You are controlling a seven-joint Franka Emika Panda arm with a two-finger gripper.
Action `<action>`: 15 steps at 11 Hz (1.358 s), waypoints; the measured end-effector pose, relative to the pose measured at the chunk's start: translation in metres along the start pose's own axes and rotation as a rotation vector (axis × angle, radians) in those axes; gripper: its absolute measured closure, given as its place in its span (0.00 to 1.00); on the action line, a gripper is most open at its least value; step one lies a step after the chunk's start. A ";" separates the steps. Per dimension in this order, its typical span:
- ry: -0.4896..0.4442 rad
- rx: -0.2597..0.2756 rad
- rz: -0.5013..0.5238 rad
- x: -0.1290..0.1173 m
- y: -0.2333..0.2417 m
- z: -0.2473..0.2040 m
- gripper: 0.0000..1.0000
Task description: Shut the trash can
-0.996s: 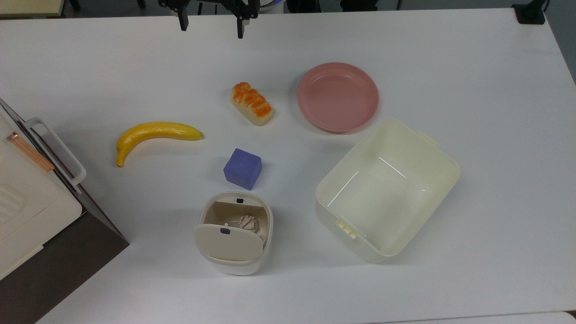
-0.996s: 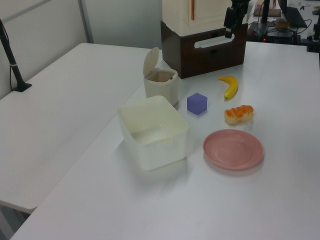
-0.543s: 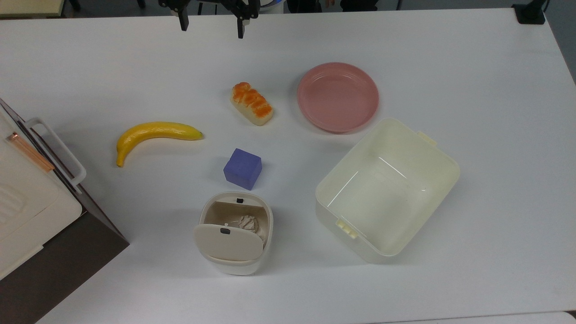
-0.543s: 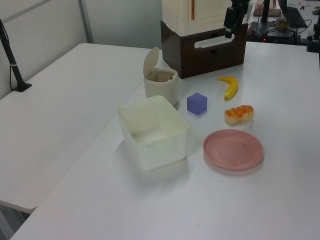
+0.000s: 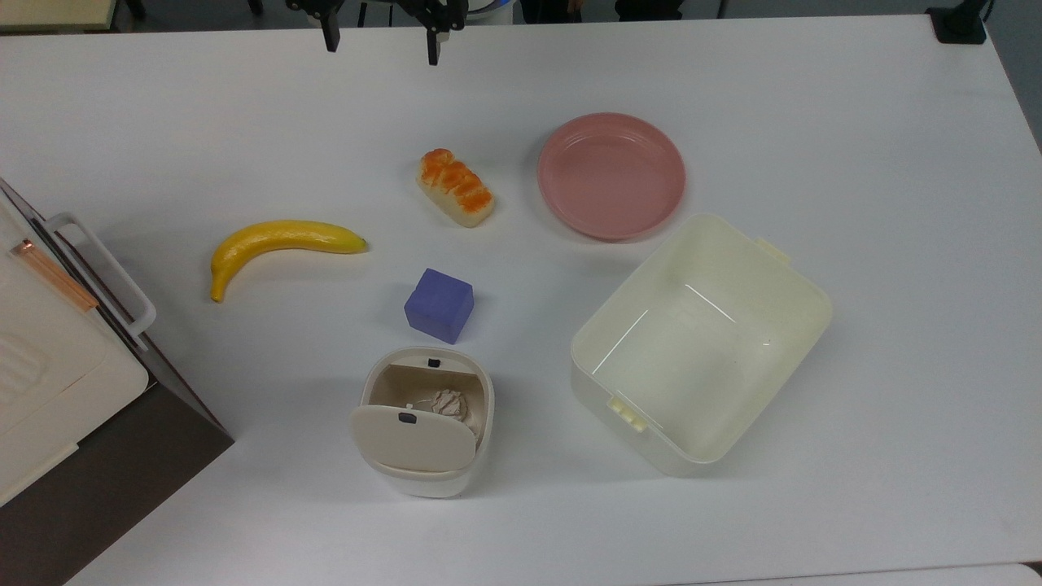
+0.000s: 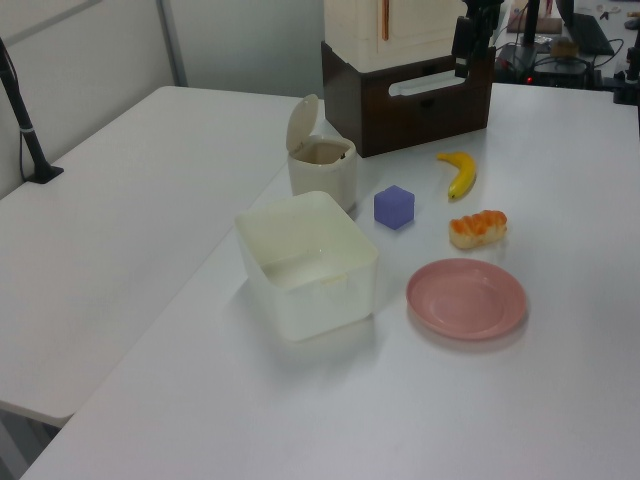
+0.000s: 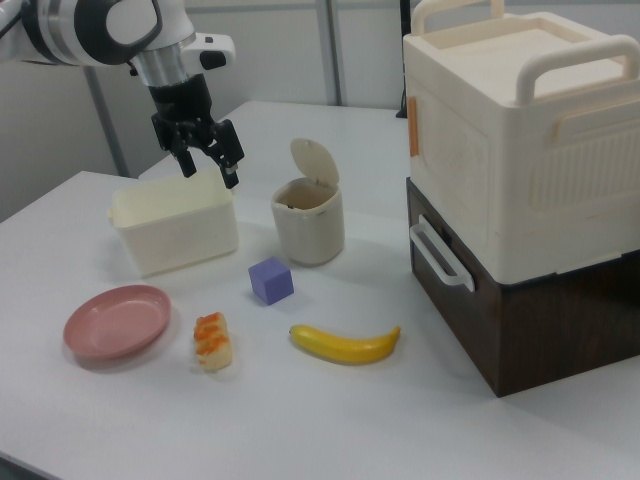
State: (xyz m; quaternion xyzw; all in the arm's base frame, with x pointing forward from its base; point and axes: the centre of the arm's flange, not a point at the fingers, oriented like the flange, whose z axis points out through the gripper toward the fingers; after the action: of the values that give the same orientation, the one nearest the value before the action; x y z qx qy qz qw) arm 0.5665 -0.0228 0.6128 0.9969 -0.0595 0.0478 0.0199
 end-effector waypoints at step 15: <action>0.585 0.007 0.798 0.151 -0.036 0.073 0.99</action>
State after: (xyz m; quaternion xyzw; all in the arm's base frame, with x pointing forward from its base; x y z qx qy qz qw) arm 0.7269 -0.0075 0.5540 0.8414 -0.4282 0.3295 0.0124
